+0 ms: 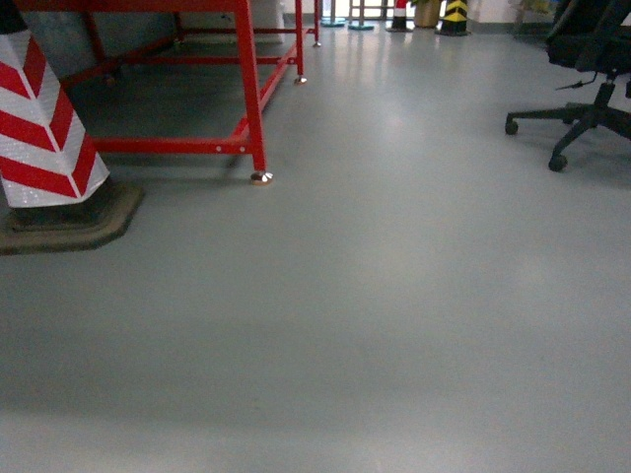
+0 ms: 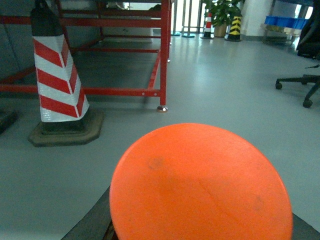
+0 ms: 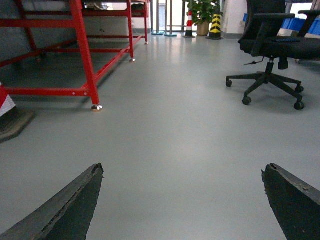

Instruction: Pick capacitor and pack into box

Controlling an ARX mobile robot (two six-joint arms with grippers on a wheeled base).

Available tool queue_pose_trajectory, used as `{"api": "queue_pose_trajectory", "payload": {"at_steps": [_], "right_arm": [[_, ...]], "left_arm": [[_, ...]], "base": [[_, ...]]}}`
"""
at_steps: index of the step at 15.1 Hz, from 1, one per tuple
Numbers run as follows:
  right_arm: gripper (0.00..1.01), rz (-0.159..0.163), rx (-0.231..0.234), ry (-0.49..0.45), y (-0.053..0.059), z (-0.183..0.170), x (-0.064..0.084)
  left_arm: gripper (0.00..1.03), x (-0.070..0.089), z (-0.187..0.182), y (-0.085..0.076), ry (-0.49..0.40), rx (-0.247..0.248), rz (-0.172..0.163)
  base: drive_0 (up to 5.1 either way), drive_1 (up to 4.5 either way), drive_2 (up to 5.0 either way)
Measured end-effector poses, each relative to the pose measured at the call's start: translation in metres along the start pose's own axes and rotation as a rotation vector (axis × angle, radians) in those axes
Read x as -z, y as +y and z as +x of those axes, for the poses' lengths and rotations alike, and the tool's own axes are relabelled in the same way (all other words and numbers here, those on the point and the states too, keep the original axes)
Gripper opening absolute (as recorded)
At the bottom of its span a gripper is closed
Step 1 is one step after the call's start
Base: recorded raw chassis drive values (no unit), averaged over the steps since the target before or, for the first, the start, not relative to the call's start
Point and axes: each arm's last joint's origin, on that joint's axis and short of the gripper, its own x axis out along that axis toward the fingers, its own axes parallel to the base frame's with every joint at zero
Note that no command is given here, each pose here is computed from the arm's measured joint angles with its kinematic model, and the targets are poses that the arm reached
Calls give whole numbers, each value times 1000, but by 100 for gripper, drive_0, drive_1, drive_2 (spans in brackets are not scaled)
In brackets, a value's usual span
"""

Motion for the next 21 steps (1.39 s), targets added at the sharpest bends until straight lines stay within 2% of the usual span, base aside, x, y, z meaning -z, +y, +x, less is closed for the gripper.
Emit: {"api": "queue_pose_trajectory", "payload": {"at_steps": [21], "right_arm": [[98,0,0,0,0,0,0]], "left_arm": [[44,0,0,0,-1,0,0]], "base": [[-507,239,239]]}}
